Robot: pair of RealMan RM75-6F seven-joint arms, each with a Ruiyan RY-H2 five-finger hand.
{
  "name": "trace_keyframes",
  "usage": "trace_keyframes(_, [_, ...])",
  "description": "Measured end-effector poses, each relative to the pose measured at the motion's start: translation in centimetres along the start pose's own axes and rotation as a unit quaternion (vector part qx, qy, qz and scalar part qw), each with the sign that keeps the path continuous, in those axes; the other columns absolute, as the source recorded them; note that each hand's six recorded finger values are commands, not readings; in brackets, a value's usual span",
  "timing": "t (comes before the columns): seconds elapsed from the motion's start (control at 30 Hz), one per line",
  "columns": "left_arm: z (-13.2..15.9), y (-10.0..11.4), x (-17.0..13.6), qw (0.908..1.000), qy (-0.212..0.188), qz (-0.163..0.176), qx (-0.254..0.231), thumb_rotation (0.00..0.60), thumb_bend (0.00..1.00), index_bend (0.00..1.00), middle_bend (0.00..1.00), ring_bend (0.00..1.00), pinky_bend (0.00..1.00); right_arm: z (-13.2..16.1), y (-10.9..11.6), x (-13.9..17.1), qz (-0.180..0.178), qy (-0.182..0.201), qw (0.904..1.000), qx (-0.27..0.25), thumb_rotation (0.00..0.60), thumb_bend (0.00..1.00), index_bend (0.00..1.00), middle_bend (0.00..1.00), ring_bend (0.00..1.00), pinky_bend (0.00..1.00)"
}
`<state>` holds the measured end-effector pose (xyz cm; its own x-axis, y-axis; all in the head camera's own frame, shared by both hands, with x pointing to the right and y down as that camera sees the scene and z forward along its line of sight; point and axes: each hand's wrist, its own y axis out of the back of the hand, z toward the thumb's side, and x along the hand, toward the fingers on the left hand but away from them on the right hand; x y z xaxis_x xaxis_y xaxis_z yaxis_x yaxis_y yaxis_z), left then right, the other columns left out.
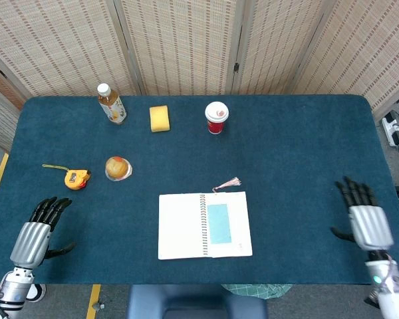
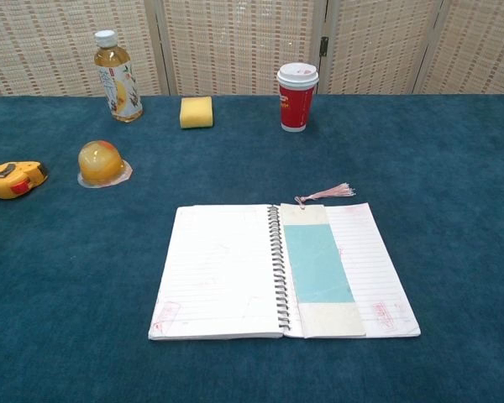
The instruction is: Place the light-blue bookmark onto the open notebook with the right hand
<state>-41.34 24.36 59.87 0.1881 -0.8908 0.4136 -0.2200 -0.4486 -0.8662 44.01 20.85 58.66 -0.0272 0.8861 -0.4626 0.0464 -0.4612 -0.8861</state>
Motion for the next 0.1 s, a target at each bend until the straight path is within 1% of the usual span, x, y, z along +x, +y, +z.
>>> trace_keyframes(0.07, [0.3,-0.1,-0.2,1.0,-0.006,-0.001,-0.001,0.6,0.15,0.15,0.15,0.09,0.11,-2.9,0.8,2.5,-0.018,-0.048,0.9987,-0.004,0.6,0.0,0.0,0.0,0.0,0.0])
trace_keyframes(0.1, [0.5,-0.1,-0.2,1.0,-0.009,-0.003,-0.001,0.6,0.15,0.15,0.15,0.09,0.11,-3.7,1.2,3.3,-0.025,-0.059,0.9979,-0.006,0.6,0.0,0.0,0.0,0.0,0.0])
